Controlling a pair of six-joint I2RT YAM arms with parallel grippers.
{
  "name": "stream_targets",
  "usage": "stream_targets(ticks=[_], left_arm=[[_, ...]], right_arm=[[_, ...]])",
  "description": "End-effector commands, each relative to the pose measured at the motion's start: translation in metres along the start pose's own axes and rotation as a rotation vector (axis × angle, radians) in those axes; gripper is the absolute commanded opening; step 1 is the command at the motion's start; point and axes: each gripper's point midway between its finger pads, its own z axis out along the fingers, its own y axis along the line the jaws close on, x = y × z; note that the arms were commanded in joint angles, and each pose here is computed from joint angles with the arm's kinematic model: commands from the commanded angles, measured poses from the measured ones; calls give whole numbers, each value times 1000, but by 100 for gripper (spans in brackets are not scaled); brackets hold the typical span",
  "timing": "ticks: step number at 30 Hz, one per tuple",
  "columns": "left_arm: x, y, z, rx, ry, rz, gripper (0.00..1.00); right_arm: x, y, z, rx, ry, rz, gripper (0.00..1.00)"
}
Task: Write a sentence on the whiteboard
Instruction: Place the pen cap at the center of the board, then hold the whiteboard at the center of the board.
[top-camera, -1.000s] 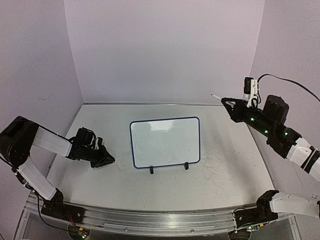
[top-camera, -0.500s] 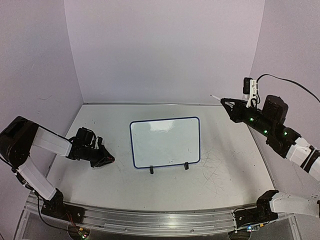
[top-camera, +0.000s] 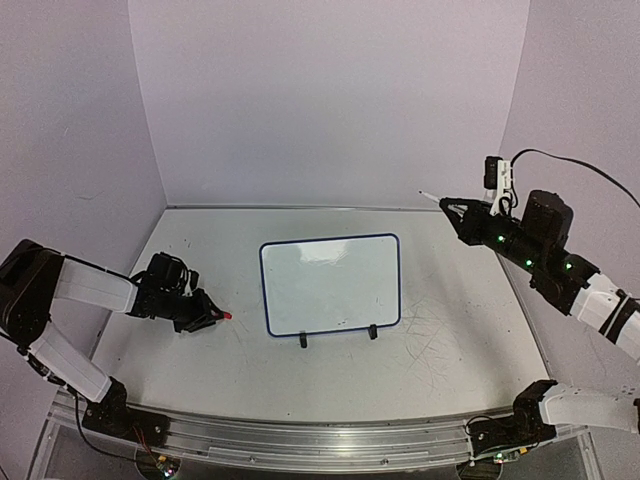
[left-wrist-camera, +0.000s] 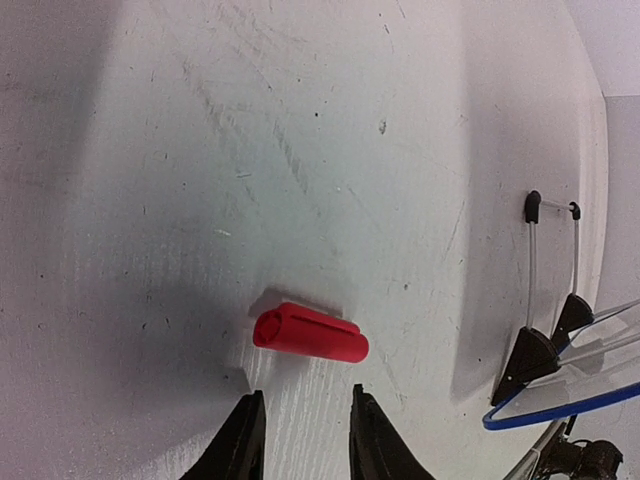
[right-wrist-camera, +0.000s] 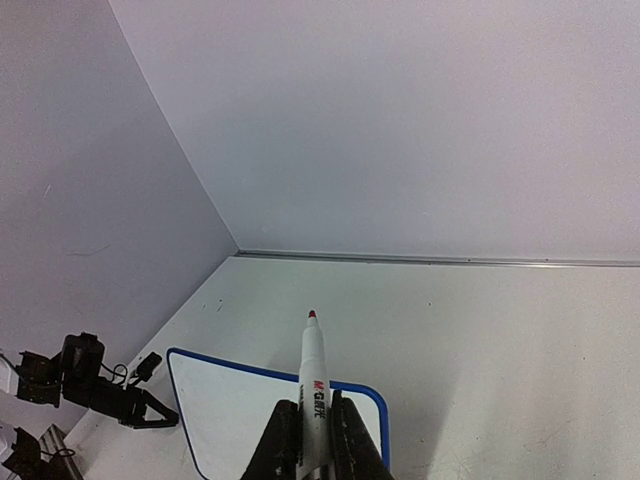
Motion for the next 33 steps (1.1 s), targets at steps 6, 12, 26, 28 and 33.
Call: stream_targets(ticks=[6,12,26,28,33], left_arm=[[-19,-18,-22,9,-71,53,35],[-28,-27,-36,11,-107,74,40],[-49,-76,-96,128,-237,150,68],[-49,-85,-106,162,-252,169,73],[-44,-103,-123,248,-256,205,78]], right_arm=[[-14,-3,-2,28,-52,7,0],[-19,-11,-7,88,-61,-3,0],[-13,-26,-22,185,-51,142,0],[-4,-31,-24,216,-4,174,0],[2,-29,-35,209,0,228,0]])
